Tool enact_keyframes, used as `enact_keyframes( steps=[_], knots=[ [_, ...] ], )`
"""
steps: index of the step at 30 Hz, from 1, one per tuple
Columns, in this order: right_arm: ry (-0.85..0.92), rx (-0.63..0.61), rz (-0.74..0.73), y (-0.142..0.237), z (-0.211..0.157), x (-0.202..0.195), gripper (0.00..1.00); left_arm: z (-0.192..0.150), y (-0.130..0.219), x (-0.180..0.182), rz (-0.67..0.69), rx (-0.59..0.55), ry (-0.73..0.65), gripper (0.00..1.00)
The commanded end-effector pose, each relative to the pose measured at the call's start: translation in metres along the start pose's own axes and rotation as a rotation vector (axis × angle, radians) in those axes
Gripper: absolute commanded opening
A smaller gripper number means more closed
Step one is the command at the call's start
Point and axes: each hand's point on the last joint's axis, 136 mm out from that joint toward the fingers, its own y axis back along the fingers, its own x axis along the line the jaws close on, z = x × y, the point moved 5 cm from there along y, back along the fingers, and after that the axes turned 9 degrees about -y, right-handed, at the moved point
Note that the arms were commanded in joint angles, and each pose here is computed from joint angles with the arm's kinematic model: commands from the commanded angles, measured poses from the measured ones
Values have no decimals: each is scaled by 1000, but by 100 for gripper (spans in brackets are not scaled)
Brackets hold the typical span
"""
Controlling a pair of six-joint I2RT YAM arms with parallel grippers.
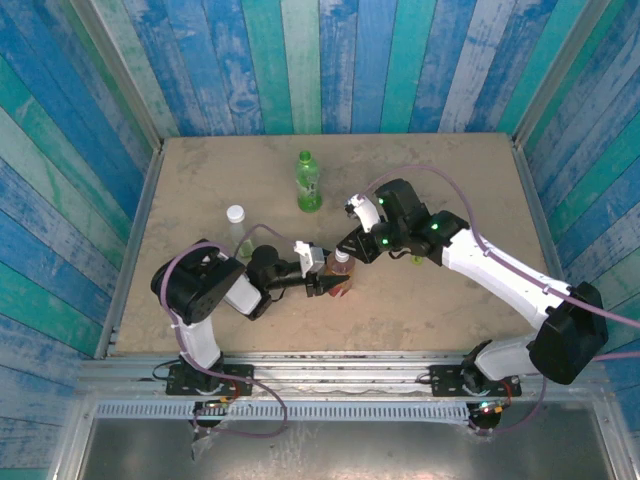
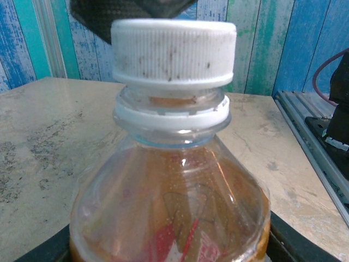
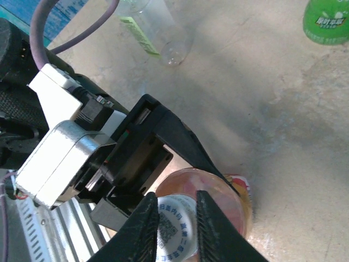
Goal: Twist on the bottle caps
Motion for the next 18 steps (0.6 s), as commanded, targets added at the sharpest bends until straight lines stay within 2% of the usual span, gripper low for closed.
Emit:
enact_keyframes(
  steps=[1,12,18],
  knots=[
    [-30,83,0,-7,-18,-9,21,-15,2,-8,-27,61,67,54],
    [-153,153,66,-6,-33,-8,16,-13,3,4,62,8,92,53],
    [-174,149,78,1,-39,-5,14,-15,3,8,98,14,98,53]
  ],
)
